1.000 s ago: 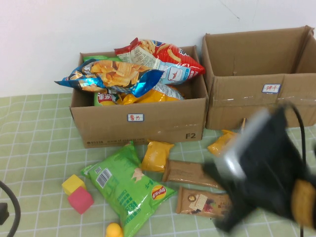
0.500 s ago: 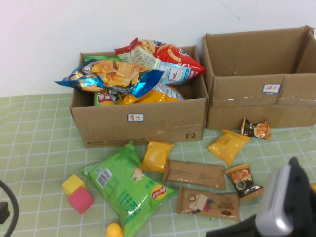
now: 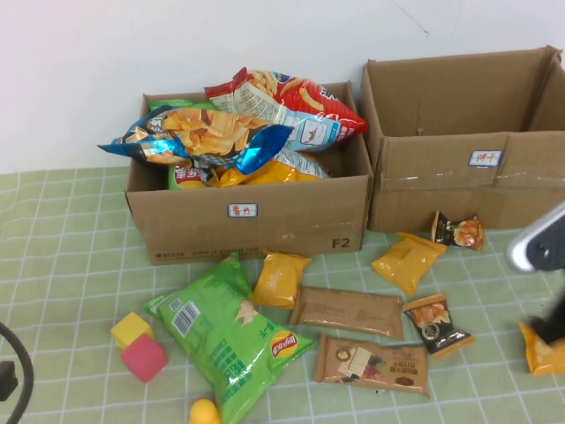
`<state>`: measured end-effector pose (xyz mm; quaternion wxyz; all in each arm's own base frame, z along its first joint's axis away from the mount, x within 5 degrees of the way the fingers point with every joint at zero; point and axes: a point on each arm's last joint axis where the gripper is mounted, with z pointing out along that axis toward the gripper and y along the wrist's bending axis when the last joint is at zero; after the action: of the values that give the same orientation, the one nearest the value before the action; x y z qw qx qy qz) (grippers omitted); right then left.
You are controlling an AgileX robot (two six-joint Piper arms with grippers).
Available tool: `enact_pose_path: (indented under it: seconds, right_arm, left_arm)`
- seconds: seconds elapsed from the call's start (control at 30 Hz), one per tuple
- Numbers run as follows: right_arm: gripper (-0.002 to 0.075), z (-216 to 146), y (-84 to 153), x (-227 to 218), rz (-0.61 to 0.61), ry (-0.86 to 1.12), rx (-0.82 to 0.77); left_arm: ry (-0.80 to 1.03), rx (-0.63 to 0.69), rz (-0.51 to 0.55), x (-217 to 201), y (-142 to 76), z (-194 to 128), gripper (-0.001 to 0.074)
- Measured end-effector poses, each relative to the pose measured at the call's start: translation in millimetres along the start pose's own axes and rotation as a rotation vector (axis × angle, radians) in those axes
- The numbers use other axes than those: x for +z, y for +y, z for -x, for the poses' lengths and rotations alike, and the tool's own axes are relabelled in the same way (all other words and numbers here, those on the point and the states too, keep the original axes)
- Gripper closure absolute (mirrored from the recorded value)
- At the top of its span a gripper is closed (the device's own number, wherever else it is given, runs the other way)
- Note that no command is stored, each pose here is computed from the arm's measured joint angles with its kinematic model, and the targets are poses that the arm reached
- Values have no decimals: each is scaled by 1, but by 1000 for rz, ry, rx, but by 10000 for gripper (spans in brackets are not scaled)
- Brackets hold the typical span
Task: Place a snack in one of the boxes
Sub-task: Pick up the biscuit
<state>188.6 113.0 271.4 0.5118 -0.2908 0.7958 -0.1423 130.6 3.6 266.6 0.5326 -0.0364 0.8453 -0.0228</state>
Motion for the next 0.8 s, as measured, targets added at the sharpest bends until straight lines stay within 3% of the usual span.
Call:
enact_pose_path:
  seconds: [0.1, 0.17, 0.27, 0.47, 0.63, 0.8]
  right_arm:
    - [728, -20, -6, 5, -89, 352, -181]
    - [728, -27, -1, 6, -56, 479, -160]
    - [728, -28, 5, 5, -4, 507, -81]
    - [728, -26, 7, 13, 61, 492, 67]
    - [728, -43, -12, 39, 100, 639, 207]
    - [728, -71, -29, 64, 124, 791, 317]
  left_arm:
    - [2, 0, 0, 0, 0, 0, 737]
    - [17, -2, -4, 0, 0, -2, 737]
    - [60, -1, -19, 1, -2, -5, 737]
    - [161, 132, -155, 4, -21, -4, 737]
    - [305, 247, -271, 12, -38, -18, 737]
    - [317, 317, -339, 11, -48, -21, 737]
